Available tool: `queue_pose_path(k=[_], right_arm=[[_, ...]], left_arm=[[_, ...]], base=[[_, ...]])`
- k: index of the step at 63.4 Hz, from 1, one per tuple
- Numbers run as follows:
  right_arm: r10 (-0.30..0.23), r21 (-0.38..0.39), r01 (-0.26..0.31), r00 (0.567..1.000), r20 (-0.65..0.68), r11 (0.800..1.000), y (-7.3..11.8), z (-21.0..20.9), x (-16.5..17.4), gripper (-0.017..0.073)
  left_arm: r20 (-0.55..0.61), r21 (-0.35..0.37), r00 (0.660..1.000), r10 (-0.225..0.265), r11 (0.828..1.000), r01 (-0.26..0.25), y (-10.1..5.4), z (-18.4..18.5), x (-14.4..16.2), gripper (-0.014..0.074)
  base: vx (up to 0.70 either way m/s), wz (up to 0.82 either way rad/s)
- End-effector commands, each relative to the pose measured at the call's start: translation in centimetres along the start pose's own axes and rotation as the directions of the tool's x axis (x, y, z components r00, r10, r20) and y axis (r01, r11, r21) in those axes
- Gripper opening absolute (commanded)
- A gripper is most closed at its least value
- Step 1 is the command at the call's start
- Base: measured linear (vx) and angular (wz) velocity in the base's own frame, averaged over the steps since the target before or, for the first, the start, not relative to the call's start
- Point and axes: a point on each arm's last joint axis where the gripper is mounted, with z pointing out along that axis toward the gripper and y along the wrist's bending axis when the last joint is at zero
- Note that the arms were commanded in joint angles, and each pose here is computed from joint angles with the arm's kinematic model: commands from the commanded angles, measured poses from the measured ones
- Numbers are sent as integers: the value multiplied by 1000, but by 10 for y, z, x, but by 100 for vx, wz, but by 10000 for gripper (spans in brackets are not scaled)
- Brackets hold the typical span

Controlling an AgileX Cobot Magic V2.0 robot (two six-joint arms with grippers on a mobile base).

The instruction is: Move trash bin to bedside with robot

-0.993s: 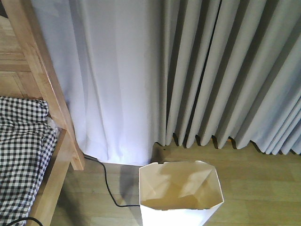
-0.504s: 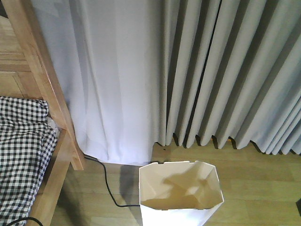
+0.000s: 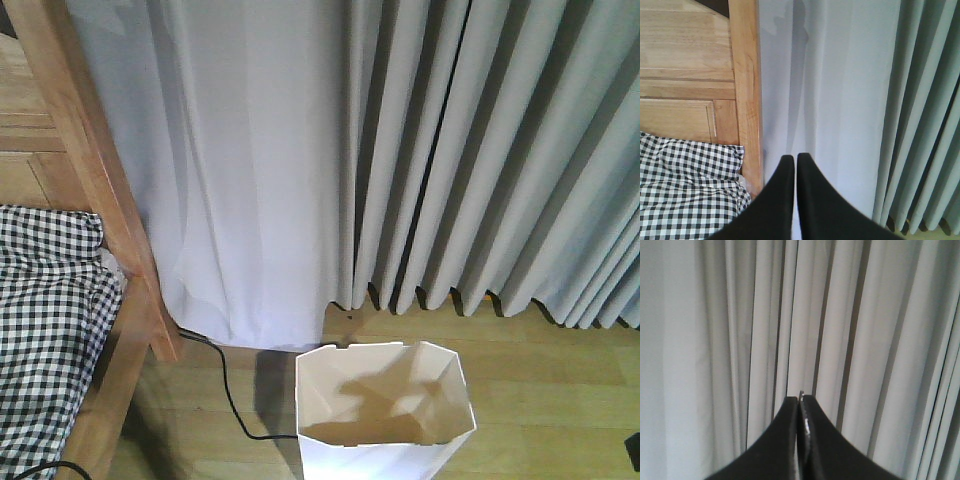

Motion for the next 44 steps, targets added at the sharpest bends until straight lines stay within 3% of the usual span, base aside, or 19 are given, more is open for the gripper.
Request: queue_pose_path(k=[1,44], right_arm=[[6,-3,-6,998,63,1000,0,-1,-1,-10],[6,-3,-6,998,63,1000,0,-1,-1,-10]], left_arm=[[66,10,998,-3,1000,2,-1,1,1,-6],[66,10,998,-3,1000,2,-1,1,1,-6]], base=[[0,0],[0,0]])
